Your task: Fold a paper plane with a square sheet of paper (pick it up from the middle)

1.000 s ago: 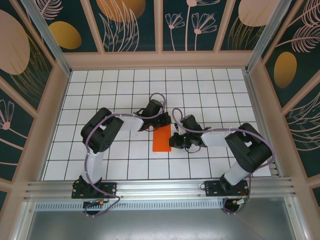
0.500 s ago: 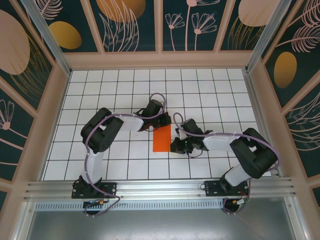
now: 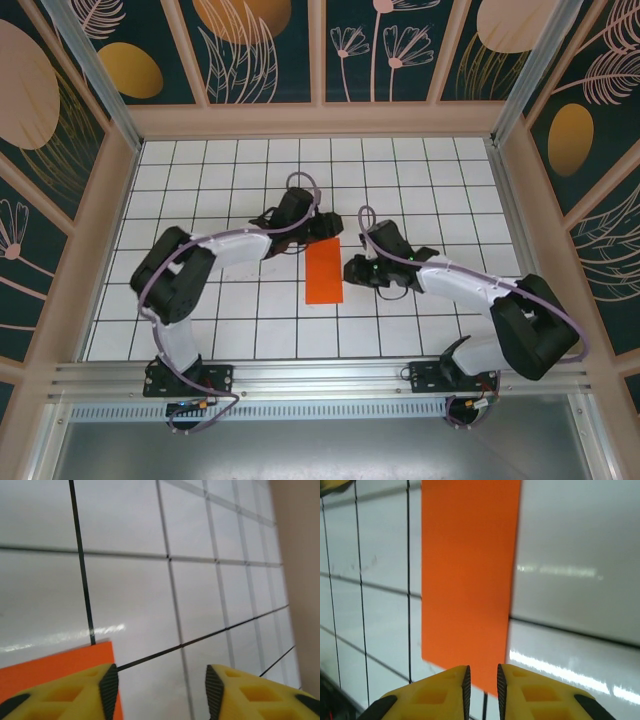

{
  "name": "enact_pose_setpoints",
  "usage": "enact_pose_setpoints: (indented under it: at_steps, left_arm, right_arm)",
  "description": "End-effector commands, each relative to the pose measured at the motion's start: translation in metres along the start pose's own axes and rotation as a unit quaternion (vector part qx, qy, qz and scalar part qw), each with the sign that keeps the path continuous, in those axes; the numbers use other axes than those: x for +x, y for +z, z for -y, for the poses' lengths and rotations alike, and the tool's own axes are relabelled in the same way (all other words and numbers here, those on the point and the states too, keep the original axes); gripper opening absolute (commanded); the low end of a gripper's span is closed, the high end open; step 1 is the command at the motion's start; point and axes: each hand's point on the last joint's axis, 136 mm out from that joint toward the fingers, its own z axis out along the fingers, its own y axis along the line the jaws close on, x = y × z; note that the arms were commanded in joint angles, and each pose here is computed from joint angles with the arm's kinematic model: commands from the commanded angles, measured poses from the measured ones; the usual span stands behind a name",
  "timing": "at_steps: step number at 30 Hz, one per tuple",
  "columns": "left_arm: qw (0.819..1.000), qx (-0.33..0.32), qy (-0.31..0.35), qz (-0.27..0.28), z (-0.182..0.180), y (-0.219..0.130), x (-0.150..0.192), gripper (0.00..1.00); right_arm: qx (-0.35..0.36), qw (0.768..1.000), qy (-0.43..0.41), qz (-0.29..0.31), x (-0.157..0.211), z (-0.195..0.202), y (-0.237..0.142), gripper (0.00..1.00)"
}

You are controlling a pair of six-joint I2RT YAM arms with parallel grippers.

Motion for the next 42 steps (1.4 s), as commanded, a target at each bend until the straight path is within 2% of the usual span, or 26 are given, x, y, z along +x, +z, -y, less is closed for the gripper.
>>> enact_pose_setpoints:
  at_steps: [1, 8, 19, 25, 31, 36, 42]
  left_arm:
    - [0.999, -0.029, -0.012, 0.040, -0.014, -0.033, -0.015, 0.55]
    - [0.994, -0.078, -0.062, 0.054, -0.070, -0.073, 0.008, 0.65]
    - [0.993, -0.058, -0.099, 0.010, -0.086, -0.081, 0.051, 0.67]
    - [0.994, -0.019, -0.108, -0.006, -0.076, -0.079, 0.058, 0.67]
    - [0.993, -0.029, -0.113, -0.004, -0.083, -0.080, 0.061, 0.67]
    - [0.991, -0.056, -0.120, 0.016, -0.096, -0.083, 0.060, 0.67]
    - [0.987, -0.090, -0.122, 0.045, -0.108, -0.092, 0.054, 0.72]
  right_arm:
    - [0.017, 0.999, -0.025, 0.036, -0.031, -0.006, 0.008, 0.27]
    - [0.038, 0.998, -0.039, 0.023, -0.057, -0.006, 0.058, 0.28]
    - [0.114, 0.993, -0.014, 0.036, -0.077, 0.025, 0.097, 0.27]
    - [0.111, 0.992, 0.019, 0.056, -0.089, 0.027, 0.104, 0.27]
    - [0.064, 0.996, 0.001, 0.063, -0.098, -0.007, 0.078, 0.28]
    - [0.053, 0.998, -0.007, 0.036, -0.075, -0.016, 0.058, 0.29]
    - [0.063, 0.998, -0.002, -0.027, -0.027, -0.013, 0.070, 0.28]
